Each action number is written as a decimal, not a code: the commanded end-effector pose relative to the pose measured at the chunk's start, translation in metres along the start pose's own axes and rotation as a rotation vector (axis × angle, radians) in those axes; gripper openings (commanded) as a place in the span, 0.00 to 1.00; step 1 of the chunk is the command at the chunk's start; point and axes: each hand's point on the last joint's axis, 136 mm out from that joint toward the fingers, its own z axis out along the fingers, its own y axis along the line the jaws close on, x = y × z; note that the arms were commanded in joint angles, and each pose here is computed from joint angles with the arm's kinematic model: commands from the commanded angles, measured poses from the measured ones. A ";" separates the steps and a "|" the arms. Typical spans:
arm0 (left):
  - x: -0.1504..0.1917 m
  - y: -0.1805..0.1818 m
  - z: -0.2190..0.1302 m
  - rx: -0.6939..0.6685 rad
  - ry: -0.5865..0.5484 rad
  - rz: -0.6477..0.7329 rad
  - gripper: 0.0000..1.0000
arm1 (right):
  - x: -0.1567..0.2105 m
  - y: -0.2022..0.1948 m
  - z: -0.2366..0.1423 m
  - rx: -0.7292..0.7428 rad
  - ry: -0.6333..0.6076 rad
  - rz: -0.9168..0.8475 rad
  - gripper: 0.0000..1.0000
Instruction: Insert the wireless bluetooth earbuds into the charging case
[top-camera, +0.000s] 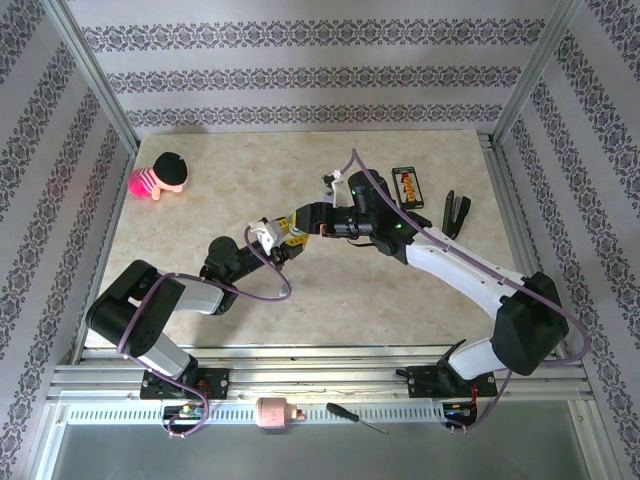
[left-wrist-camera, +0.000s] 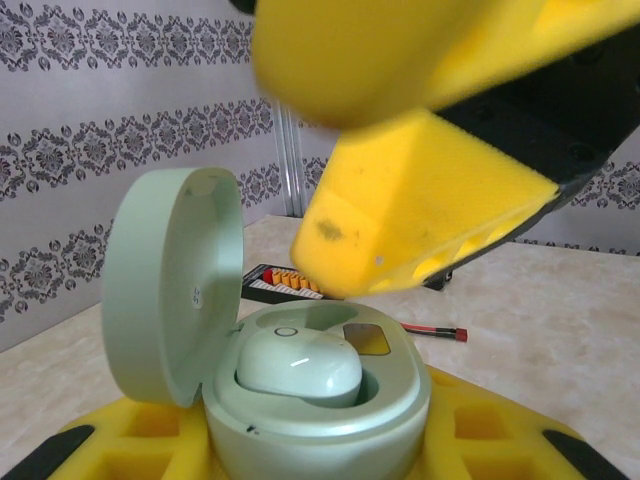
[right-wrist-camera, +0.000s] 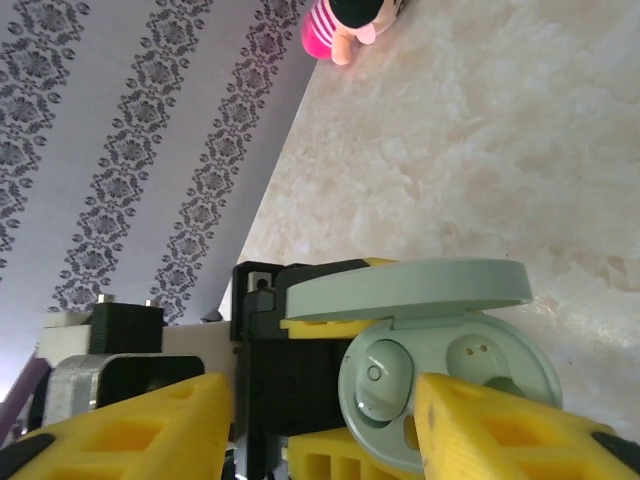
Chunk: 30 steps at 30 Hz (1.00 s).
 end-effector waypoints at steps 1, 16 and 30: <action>-0.027 -0.002 0.003 0.000 -0.087 0.060 0.26 | -0.004 0.015 -0.021 -0.027 -0.042 -0.125 0.59; -0.004 0.075 -0.046 -0.254 -0.022 -0.011 0.26 | 0.049 -0.040 -0.026 0.183 0.047 -0.314 0.67; -0.013 0.136 -0.086 -0.427 -0.060 -0.110 0.26 | 0.151 -0.109 0.067 0.404 0.396 -0.398 0.56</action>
